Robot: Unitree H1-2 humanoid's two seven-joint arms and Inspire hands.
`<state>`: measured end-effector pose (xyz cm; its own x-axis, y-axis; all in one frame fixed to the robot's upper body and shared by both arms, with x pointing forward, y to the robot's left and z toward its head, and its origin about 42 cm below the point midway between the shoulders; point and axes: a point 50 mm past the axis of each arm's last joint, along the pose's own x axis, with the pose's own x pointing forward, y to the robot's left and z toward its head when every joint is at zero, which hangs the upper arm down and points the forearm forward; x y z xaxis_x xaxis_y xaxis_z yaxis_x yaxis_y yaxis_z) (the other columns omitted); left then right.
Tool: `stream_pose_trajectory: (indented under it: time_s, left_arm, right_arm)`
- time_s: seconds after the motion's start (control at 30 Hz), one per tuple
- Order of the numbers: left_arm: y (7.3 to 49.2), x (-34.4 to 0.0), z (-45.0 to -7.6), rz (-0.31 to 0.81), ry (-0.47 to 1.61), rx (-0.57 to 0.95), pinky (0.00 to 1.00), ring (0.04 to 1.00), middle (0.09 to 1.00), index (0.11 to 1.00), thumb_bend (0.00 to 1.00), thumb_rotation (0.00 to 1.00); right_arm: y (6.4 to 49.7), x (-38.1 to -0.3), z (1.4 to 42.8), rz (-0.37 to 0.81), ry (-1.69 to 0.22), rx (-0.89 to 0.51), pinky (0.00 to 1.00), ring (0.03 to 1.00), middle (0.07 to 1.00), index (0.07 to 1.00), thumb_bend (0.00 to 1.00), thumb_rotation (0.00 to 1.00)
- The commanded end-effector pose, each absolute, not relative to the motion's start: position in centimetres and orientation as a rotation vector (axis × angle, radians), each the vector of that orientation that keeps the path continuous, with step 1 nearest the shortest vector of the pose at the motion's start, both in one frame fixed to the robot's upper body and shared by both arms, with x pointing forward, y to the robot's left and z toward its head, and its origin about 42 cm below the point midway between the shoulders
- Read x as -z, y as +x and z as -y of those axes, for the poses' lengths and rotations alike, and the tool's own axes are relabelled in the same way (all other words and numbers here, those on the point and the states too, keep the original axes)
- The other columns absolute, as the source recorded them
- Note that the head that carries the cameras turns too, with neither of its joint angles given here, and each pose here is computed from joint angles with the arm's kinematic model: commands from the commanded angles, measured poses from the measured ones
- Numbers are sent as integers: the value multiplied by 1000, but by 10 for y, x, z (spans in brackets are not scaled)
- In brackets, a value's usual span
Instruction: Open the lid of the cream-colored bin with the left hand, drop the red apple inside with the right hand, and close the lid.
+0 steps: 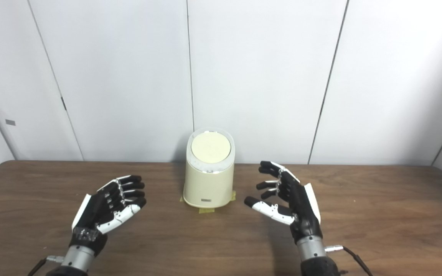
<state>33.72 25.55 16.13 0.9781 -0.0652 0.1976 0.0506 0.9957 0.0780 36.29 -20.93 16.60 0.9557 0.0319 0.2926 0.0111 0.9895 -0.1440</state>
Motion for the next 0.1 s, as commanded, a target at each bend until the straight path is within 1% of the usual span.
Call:
stream_pose_trajectory:
  time_s: [0.0, 0.07]
  left_arm:
    - [344, -180, -253, 286, 102, 57, 539, 667, 715, 717, 715, 198]
    - [345, -179, -252, 285, 124, 53, 530, 658, 716, 721, 723, 193]
  right_arm:
    - [369, -188, 207, 398, -132, -18, 462, 590, 748, 743, 710, 295]
    - [369, -187, 206, 400, -135, -19, 460, 593, 748, 741, 707, 293]
